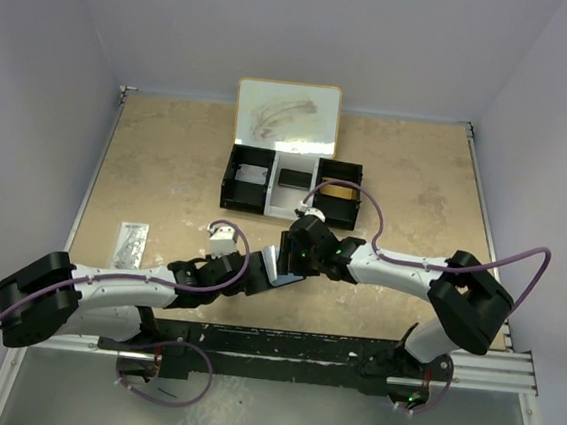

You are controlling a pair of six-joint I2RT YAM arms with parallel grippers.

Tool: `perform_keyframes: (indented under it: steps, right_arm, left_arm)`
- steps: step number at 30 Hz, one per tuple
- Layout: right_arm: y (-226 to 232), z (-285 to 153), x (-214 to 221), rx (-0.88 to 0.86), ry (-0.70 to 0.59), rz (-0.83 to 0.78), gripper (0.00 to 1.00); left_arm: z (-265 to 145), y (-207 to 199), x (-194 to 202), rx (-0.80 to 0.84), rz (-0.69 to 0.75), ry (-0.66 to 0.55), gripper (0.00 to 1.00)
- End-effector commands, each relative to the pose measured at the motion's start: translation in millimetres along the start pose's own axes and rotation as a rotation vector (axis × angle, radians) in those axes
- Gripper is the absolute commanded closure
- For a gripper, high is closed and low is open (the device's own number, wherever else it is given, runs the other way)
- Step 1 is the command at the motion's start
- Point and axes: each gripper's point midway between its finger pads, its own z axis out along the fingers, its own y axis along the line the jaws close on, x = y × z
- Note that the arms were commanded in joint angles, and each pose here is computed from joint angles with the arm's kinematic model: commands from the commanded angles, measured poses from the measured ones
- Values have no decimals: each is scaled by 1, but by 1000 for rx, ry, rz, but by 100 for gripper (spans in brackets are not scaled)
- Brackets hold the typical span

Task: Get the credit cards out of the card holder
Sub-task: Adjust the card holder at the center of the board.

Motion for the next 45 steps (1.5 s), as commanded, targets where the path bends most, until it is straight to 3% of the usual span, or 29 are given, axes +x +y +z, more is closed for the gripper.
perform_keyframes:
  steps: [1,13,19,31,45]
  right_arm:
    - [-6,-5,-4,47,-11,-3,40]
    - [-15,-6,-10,107,-32,-18,34]
    - [-5,-17,-17,58,-49,-43,30]
    - [8,1,-15,-9,-41,-58,44]
    - [36,-17,-23,-160,-76,-37,51]
  left_arm:
    - [-4,-15,-10,36,2,-18,100]
    - [-2,-15,-9,33,2,-17,100]
    - [-2,-15,-8,34,7,-16,100]
    - [-2,-16,-7,44,-3,-12,100]
    - [-1,-18,-7,54,-3,-12,100]
